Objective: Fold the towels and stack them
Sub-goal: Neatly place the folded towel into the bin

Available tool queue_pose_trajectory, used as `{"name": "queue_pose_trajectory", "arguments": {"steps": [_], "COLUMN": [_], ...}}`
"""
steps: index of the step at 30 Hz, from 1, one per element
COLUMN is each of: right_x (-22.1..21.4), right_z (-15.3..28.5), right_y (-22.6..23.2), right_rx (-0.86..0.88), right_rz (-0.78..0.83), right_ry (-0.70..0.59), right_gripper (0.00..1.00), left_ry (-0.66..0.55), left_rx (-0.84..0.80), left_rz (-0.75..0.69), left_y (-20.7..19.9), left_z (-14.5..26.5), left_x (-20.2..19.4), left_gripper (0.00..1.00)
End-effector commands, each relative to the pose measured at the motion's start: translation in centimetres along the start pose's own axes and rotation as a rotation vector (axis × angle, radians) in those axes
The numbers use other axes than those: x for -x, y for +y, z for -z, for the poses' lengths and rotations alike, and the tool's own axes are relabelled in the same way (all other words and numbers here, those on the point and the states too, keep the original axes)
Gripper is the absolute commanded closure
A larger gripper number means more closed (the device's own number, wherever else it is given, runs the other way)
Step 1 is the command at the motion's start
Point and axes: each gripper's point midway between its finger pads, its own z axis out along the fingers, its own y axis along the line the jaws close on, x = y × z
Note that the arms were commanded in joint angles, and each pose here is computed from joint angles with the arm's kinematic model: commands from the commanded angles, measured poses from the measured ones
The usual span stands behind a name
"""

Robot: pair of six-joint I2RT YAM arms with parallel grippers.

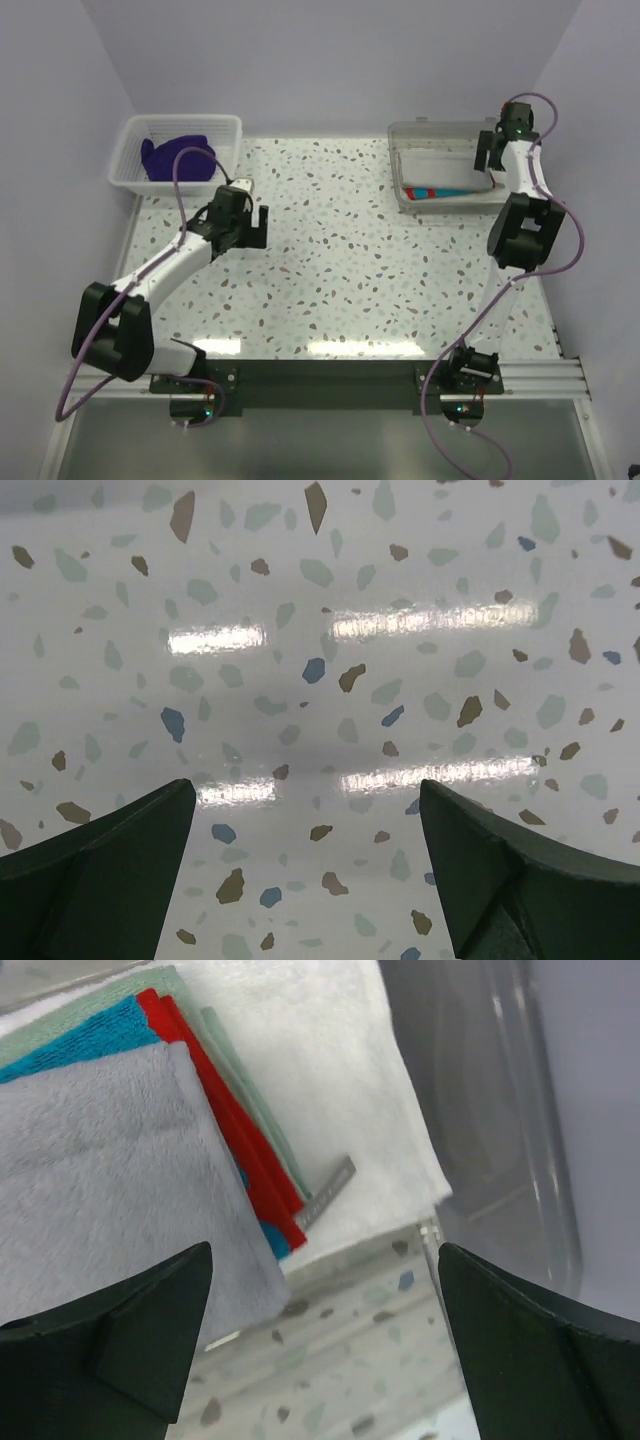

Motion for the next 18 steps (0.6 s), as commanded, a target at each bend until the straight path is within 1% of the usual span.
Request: {"name": "queue_pose_trajectory", "arguments": {"steps": [1, 2, 3, 4, 5, 7, 8, 9, 10, 11, 12, 13, 14, 15, 16, 17, 18], "right_x": [4.9, 4.6, 4.3, 4.4, 3.4, 2.8, 1.6, 1.7, 1.2, -0.1, -0.6, -1.4, -2.9, -4.0, -4.9, -6.1, -6.9], "right_z": [9.8, 12.5, 13.8, 17.2, 18.2, 21.5, 22.2, 26.2, 27.5, 28.4, 31.8, 33.5, 33.6, 37.0, 38.0, 37.7, 38.9], "right_y": [-3.8, -4.3, -4.2, -4.6, -4.4, -4.6, -4.0, -5.1, -5.3, -5.2, -6.0, -6.2, -6.0, -7.3, -7.6, -6.6, -6.4], "right_rx": [-0.056, -0.04, -0.025, 0.011, 0.033, 0.074, 0.111, 0.123, 0.132, 0.147, 0.165, 0.178, 0.182, 0.175, 0.17, 0.194, 0.219], "right_rz": [-0.21, -0.234, -0.276, -0.302, -0.328, -0.364, -0.364, -0.398, -0.409, -0.404, -0.423, -0.428, -0.417, -0.445, -0.456, -0.448, -0.475], "right_ry": [-0.157, -0.163, -0.162, -0.189, -0.174, -0.204, -0.19, -0.266, -0.282, -0.283, -0.352, -0.387, -0.386, -0.476, -0.51, -0.525, -0.562], "right_gripper": [0.01, 0.01, 0.01, 0.01, 0.01, 0.01, 0.01, 0.01, 0.01, 0.01, 0.01, 0.01, 0.01, 0.01, 0.01, 0.01, 0.01], "left_ry": [-0.153, -0.202, -0.227, -0.251, -0.293, -0.333, -0.362, -0.385, -0.409, -0.449, -0.474, -0.5, -0.536, -0.556, -0.585, -0.621, -0.642], "left_rx": [-0.021, -0.021, -0.015, -0.011, 0.006, 0.034, 0.049, 0.088, 0.098, 0.106, 0.123, 0.129, 0.145, 0.148, 0.146, 0.146, 0.139], "left_rz": [0.027, 0.042, 0.051, 0.058, 0.07, 0.085, 0.097, 0.112, 0.125, 0.148, 0.164, 0.179, 0.207, 0.219, 0.235, 0.254, 0.264], "left_y": [0.2, 0.4, 0.7, 0.9, 1.5, 2.3, 2.9, 3.8, 4.3, 4.9, 5.5, 5.9, 6.8, 7.1, 7.5, 8.0, 8.2], "left_z": [2.6, 3.9, 4.6, 5.3, 6.7, 8.4, 10.0, 10.9, 12.0, 14.0, 15.1, 16.3, 18.2, 19.2, 20.5, 22.2, 23.2], "left_x": [3.3, 4.3, 4.7, 5.0, 5.7, 6.4, 6.6, 6.7, 7.0, 6.9, 7.0, 7.2, 6.8, 6.8, 6.9, 6.5, 6.5], "left_gripper": [0.0, 0.0, 0.0, 0.0, 0.0, 0.0, 0.0, 0.0, 0.0, 0.0, 0.0, 0.0, 0.0, 0.0, 0.0, 0.0, 0.0]}}
